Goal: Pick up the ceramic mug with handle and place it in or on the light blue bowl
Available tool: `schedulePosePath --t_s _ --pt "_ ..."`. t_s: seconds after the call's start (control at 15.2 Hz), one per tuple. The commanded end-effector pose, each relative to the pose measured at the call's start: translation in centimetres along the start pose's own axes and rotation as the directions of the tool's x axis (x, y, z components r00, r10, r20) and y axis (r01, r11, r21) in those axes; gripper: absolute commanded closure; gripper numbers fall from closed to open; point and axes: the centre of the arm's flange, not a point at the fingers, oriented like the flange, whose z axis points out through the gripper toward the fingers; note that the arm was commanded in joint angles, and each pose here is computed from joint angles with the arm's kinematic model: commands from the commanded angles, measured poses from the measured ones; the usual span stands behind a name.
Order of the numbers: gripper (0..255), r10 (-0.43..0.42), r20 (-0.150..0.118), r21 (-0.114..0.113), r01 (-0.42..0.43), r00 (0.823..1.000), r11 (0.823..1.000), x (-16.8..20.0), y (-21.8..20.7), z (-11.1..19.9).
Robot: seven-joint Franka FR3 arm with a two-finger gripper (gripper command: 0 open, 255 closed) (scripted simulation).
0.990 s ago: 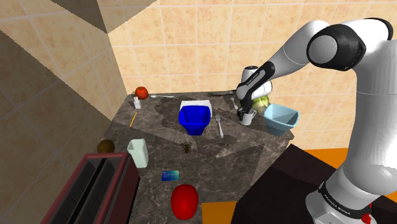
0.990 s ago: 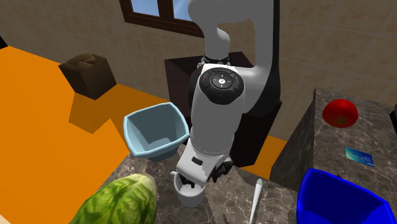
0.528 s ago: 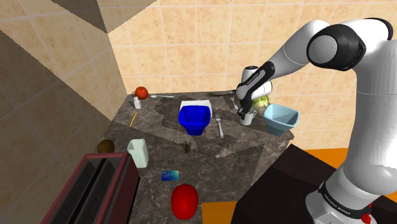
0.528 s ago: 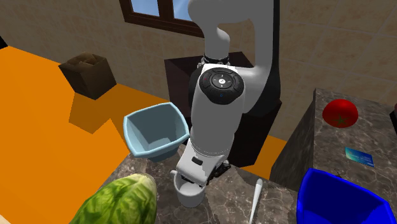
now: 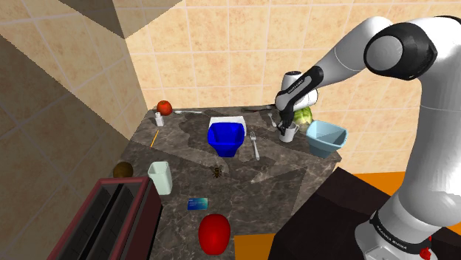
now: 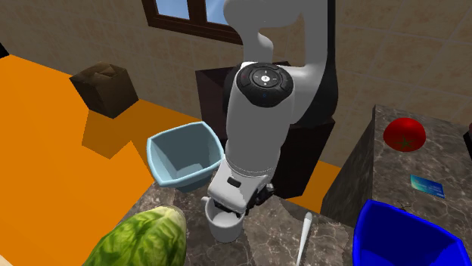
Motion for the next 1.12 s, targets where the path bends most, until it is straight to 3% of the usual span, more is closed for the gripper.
schedulePosePath --t_s 0.0,1.06 --pt "255 0.000 0.000 0.000 0.000 1.000 1.000 0.1 0.0 -1.2" --pt "255 0.000 0.000 0.000 0.000 1.000 1.000 0.1 0.6 -9.6"
